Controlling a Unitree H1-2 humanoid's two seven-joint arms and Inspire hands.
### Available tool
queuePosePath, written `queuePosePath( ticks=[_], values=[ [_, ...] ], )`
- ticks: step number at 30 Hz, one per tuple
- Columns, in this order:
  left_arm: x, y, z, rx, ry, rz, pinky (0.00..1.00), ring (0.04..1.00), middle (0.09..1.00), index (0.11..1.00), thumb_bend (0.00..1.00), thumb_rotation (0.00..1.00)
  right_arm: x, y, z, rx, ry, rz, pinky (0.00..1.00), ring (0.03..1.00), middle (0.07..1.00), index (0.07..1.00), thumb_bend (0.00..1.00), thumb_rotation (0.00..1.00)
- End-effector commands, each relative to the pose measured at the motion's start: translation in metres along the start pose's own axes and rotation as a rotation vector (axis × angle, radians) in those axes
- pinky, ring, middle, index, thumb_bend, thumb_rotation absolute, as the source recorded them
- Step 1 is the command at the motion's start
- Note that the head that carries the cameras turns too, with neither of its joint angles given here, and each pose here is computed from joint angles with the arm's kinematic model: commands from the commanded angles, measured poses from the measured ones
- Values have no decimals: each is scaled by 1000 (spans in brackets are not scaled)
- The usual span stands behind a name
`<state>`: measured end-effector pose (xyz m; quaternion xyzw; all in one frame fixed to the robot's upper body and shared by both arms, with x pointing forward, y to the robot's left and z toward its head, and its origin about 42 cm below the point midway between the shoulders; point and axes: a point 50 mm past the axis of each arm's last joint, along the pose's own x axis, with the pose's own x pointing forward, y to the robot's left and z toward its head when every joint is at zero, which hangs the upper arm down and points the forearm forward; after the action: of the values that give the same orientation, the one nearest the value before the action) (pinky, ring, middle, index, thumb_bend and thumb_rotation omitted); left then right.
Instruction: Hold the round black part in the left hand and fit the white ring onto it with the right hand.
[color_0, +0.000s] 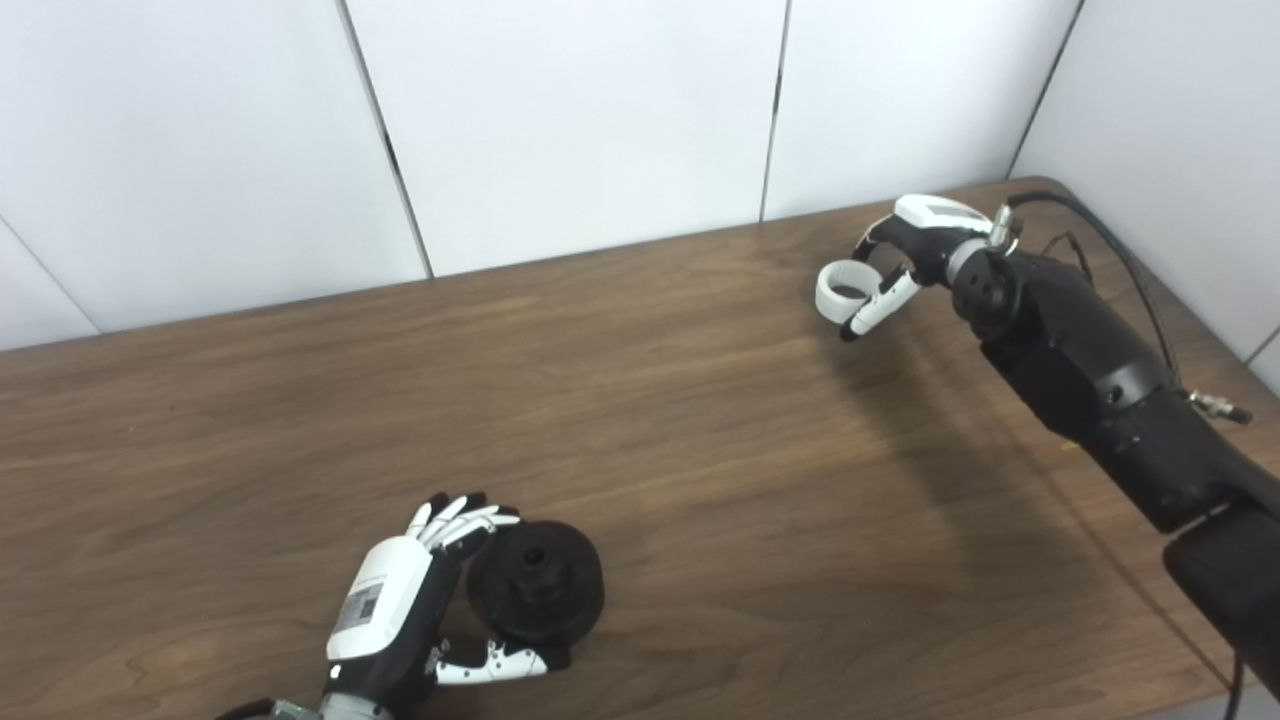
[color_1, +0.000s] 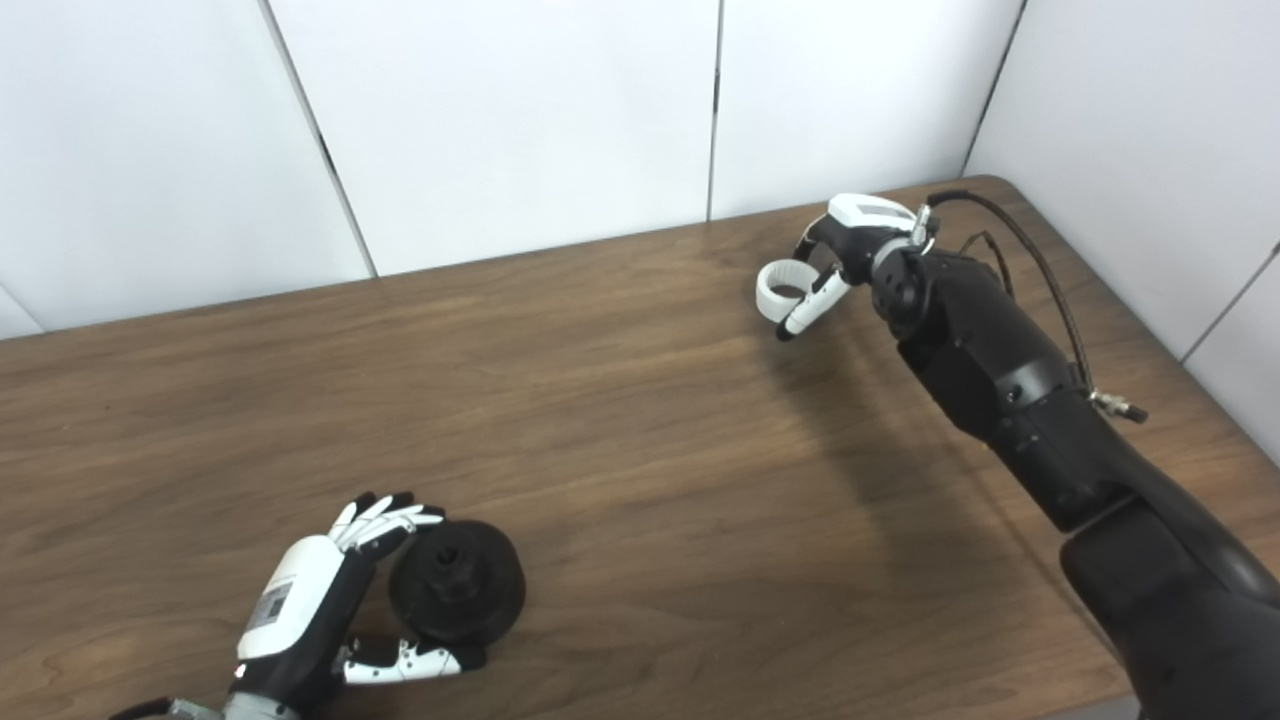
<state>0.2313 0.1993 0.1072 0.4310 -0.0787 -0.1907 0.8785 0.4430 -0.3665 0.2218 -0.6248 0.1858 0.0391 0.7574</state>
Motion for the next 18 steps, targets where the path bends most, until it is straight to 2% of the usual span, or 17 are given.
queuePosePath(
  ticks=[1, 11, 18],
  values=[
    [-14, -3, -15, 59, 75, -70, 1000, 915, 816, 483, 525, 72, -2, -30, 1, -33, -21, -95, 986, 968, 922, 733, 880, 313],
    [-13, -2, -14, 63, 78, -75, 1000, 918, 816, 483, 525, 71, -1, -24, 1, -39, -22, -93, 996, 963, 921, 739, 879, 311],
    [-13, -1, -13, 69, 74, -76, 1000, 919, 818, 483, 524, 72, 0, -23, 4, -64, -29, -106, 975, 952, 909, 735, 837, 321]
  ],
)
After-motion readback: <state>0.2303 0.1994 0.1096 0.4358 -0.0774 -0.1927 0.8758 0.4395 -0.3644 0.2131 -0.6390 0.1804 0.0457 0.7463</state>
